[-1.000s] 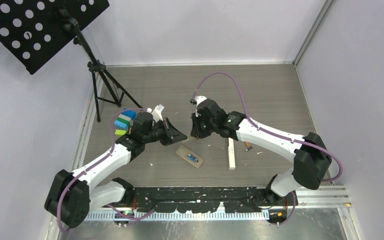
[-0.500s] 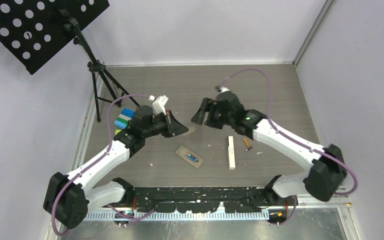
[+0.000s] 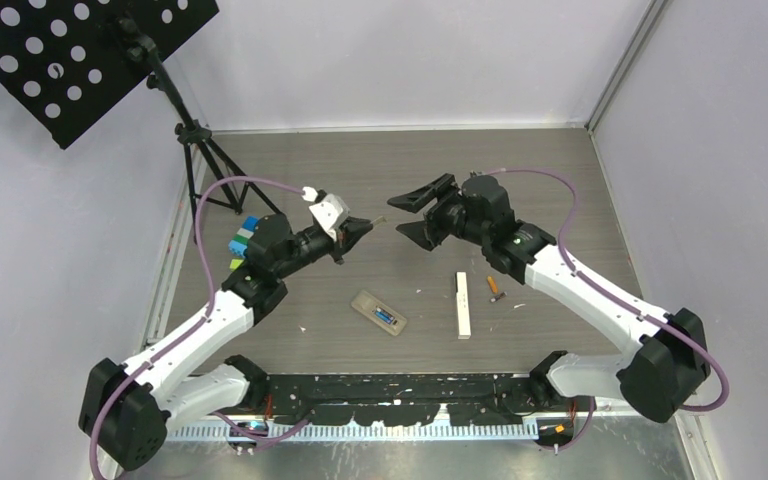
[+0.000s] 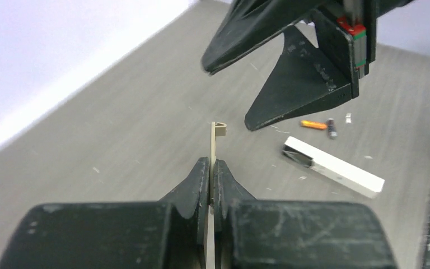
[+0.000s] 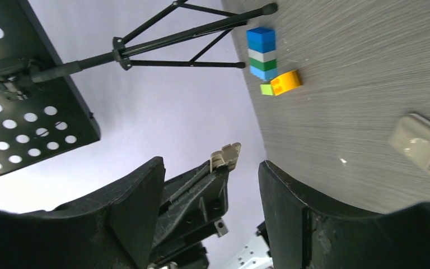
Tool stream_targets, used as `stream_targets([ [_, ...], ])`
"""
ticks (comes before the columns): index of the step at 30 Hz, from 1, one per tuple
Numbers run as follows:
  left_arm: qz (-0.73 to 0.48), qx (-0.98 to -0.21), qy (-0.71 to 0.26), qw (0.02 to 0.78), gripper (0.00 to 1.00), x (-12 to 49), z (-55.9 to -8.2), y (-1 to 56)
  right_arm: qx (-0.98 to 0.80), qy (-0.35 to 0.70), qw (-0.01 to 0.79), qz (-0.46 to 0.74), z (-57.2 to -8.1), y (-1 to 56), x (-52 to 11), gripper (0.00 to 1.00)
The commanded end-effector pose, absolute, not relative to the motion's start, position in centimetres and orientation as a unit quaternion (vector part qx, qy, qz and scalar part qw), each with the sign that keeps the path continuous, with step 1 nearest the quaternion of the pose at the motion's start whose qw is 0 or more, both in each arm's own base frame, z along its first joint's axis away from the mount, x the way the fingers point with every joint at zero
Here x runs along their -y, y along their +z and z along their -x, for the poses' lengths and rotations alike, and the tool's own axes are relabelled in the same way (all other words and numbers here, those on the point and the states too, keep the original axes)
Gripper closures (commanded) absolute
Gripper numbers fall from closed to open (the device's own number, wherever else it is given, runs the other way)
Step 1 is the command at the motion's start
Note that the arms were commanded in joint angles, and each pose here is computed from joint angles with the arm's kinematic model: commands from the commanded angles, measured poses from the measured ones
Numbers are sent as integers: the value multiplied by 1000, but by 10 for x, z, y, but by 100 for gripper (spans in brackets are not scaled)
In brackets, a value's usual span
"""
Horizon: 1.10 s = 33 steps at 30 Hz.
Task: Load the batteries into the remote control
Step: Adjust the battery cover.
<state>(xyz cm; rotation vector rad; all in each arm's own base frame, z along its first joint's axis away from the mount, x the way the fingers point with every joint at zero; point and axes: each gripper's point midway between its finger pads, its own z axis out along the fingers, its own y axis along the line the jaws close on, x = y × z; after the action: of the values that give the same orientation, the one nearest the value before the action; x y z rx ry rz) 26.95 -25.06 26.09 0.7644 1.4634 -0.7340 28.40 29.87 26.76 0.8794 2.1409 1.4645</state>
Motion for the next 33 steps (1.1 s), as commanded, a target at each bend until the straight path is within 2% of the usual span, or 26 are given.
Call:
stream_targets([
  [1, -432, -500, -192, 726, 100, 249, -287, 309, -731, 578, 169, -322, -289, 308, -321, 32],
  [10, -532, -406, -114, 734, 100, 259, -285, 313, -738, 576, 150, -317, -294, 296, -337, 60],
  [14, -546, -385, -106, 737, 100, 259, -278, 316, -740, 570, 152, -323, -298, 287, -338, 61],
  [17, -553, -387, -105, 730, 100, 259, -277, 309, -741, 567, 149, -328, -300, 280, -339, 71],
  [21, -551, -391, -111, 729, 100, 257, -272, 306, -735, 572, 158, -328, -304, 282, -340, 73],
  [23, -547, -394, -115, 729, 100, 256, -271, 304, -735, 569, 162, -330, -306, 281, -339, 78],
  [25, -540, -401, -123, 730, 95, 256, -270, 304, -736, 566, 167, -332, -308, 278, -338, 88],
  [27, -515, -425, -139, 731, 85, 254, -270, 306, -737, 560, 175, -335, -310, 275, -336, 99],
  [31, -456, -484, -190, 722, 63, 247, -261, 315, -735, 545, 224, -335, -317, 277, -324, 100],
  [33, -433, -501, -219, 717, 59, 246, -255, 317, -728, 545, 248, -334, -321, 283, -318, 100],
])
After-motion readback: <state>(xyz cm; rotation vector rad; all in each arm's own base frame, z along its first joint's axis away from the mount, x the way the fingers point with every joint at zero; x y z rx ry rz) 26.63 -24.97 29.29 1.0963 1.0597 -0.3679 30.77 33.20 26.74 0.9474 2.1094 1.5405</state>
